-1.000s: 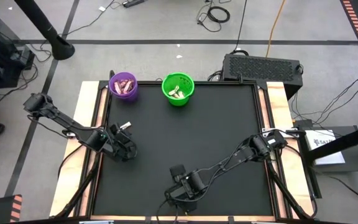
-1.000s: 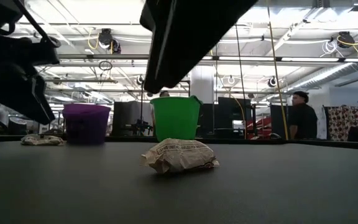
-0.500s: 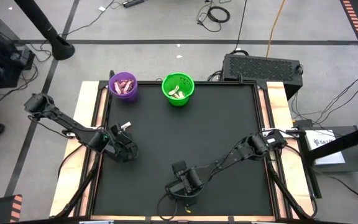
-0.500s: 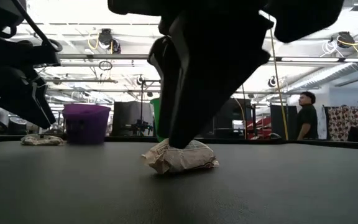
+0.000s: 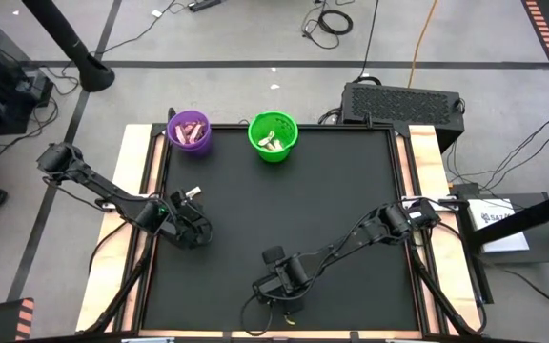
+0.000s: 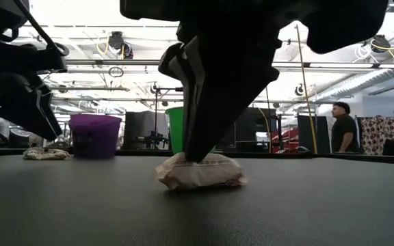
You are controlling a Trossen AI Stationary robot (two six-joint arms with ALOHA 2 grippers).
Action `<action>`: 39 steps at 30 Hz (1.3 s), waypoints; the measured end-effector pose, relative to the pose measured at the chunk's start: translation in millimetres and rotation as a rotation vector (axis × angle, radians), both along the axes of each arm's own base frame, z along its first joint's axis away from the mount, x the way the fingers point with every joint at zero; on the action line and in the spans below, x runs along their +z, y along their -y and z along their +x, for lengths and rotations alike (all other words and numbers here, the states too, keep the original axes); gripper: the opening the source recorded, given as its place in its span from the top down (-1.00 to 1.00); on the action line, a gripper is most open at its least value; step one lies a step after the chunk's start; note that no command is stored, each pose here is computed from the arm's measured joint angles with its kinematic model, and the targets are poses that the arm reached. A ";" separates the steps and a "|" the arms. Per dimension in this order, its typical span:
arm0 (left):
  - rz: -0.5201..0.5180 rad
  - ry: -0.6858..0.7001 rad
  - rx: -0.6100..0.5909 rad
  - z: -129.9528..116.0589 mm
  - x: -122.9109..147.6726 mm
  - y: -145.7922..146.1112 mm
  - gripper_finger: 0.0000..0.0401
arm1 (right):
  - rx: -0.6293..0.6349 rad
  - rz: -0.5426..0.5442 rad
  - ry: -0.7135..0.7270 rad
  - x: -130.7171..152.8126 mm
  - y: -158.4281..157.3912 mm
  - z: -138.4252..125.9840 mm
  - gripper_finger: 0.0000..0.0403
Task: Sort candy by brand, put in halloween buckets
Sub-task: Put the white chocolate bar into the green bucket
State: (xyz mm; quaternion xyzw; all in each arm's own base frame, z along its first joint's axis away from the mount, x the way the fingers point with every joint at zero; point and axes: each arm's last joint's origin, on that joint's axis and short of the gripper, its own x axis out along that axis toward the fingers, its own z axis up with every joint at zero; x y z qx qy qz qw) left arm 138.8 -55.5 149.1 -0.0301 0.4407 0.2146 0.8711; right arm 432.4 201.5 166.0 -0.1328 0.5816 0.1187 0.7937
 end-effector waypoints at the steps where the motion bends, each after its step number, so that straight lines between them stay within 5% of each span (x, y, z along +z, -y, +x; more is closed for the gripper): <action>1: 0.000 0.002 0.000 0.1 0.1 0.0 -0.41 | 0.005 -0.002 0.001 0.5 0.1 -0.1 0.92; 7: -0.004 0.011 0.000 0.9 0.4 0.4 -0.41 | 0.020 -0.027 0.018 27.2 2.2 -0.6 0.98; 12: -0.006 0.015 0.000 1.3 0.6 0.6 -0.41 | 0.009 -0.172 0.067 57.0 10.2 1.4 0.99; 19: -0.004 0.014 -0.002 1.2 0.6 0.6 -0.41 | -0.104 0.024 0.008 51.1 21.2 11.0 0.94; 33: -0.005 0.026 -0.020 2.9 1.4 1.6 -0.41 | -0.161 0.044 -0.055 29.5 4.7 3.4 0.04; 39: -0.007 0.025 -0.022 3.0 1.3 1.7 -0.41 | -0.163 0.018 -0.104 2.0 8.6 -1.9 -0.15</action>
